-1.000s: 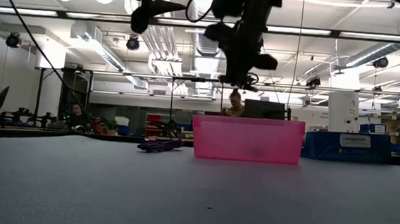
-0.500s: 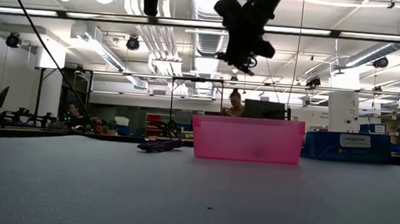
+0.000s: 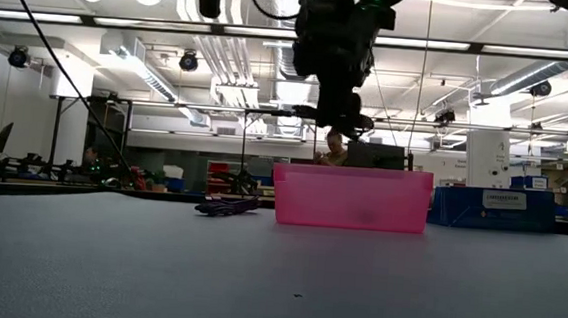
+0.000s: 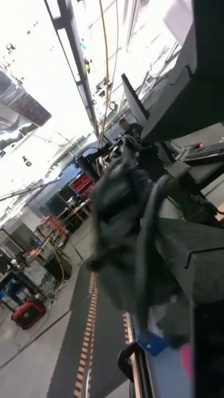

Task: Pick and place USB-C Cables
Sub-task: Put the black USB cable into the red bin

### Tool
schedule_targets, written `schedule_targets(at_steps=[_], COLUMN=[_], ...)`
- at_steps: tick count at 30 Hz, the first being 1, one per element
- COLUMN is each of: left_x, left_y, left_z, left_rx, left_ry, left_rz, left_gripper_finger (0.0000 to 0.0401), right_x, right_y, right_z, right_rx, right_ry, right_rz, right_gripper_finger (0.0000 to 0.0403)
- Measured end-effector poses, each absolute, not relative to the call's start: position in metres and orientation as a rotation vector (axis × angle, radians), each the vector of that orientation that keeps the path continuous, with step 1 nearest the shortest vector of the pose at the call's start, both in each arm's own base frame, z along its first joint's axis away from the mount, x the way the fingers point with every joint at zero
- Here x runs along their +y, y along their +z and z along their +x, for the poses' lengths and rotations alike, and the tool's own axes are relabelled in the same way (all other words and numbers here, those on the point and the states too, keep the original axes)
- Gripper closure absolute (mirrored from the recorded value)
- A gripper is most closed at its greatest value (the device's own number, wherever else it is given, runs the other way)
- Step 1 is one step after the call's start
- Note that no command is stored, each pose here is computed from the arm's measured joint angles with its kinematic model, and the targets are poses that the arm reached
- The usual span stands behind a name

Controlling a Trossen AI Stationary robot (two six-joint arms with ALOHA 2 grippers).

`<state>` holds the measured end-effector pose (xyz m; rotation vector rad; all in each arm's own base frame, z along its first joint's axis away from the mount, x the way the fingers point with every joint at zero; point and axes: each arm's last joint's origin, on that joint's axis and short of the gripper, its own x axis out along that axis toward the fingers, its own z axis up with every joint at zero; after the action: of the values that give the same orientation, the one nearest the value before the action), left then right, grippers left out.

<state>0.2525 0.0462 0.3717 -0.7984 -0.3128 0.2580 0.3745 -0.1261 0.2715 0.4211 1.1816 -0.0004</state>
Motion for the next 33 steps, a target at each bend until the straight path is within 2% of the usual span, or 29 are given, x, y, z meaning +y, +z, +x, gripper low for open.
schedule_targets(at_steps=[5, 9, 21, 33], left_x=[0.049, 0.049, 0.049, 0.047], left_y=[0.371, 0.369, 0.357, 0.363], left_z=[0.252, 0.252, 0.253, 0.243], left_rx=[-0.305, -0.289, -0.180, -0.179], left_ry=[0.274, 0.273, 0.320, 0.326], left_rz=[-0.772, -0.742, -0.745, -0.725], left_gripper_finger=[0.0206, 0.0206, 0.0206, 0.0206], right_x=[-0.098, -0.090, -0.090, -0.090], right_y=[0.253, 0.241, 0.200, 0.197], right_z=[0.385, 0.392, 0.405, 0.407], right_rx=[1.266, 1.312, 1.413, 1.392], right_ry=[0.228, 0.218, 0.216, 0.206], right_rz=[0.178, 0.103, 0.153, 0.156], right_gripper_finger=[0.0372, 0.0372, 0.0372, 0.0373])
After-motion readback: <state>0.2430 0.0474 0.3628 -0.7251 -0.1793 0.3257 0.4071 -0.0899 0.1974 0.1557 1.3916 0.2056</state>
